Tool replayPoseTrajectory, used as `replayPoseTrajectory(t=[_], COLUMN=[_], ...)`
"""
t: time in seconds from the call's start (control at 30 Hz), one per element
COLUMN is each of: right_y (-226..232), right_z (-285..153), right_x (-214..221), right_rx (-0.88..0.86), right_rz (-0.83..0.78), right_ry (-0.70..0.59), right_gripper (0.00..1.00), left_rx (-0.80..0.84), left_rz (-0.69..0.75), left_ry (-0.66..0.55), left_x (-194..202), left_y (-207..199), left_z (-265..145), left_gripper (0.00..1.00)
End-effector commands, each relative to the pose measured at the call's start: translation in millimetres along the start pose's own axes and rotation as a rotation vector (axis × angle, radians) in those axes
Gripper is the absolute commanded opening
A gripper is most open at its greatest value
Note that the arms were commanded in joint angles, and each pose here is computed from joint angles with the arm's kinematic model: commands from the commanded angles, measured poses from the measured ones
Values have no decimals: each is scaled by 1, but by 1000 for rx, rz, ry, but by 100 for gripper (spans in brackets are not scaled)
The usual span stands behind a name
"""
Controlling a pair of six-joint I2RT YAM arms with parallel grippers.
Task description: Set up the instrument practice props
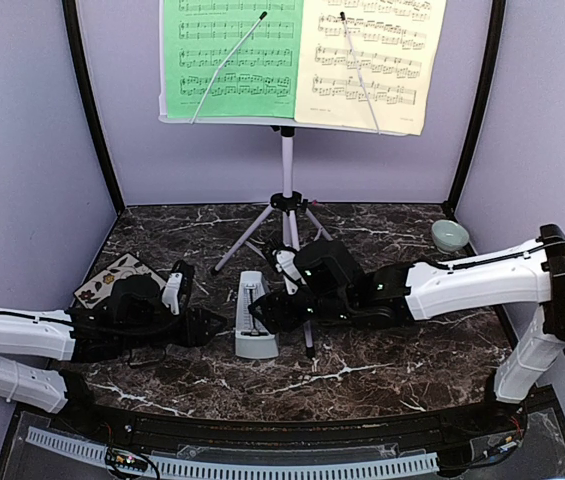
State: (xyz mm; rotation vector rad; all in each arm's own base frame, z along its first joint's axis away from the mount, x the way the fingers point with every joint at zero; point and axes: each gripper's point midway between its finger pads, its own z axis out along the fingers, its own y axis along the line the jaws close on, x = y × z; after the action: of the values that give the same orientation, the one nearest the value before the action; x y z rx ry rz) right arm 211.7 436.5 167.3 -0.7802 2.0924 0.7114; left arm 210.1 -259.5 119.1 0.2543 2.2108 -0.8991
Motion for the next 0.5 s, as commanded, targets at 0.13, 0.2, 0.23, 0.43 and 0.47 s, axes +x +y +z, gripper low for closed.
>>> replayPoseTrajectory(t=[0.13,0.2,0.23,0.43,0.47], right_y=[3,1,2,3,4], right_z=[6,7,7,9,9], right_x=[-17,-18,-19,-22,-22], right_rx=[28,39,39,33,30], right_rz=[2,3,4,15,16], right_ry=[-58,-64,-68,-84,-84], right_gripper=[72,71,70,69,69], left_rx=[-43,-45,-46,-43,-42], left_rz=[12,15,16,16,17], left_ry=[2,1,1,-1,0], left_x=[3,2,2,2,2], left_y=[8,8,8,8,7], left_z=[-4,-4,-4,-4,-4], left_gripper=[54,54,54,54,54])
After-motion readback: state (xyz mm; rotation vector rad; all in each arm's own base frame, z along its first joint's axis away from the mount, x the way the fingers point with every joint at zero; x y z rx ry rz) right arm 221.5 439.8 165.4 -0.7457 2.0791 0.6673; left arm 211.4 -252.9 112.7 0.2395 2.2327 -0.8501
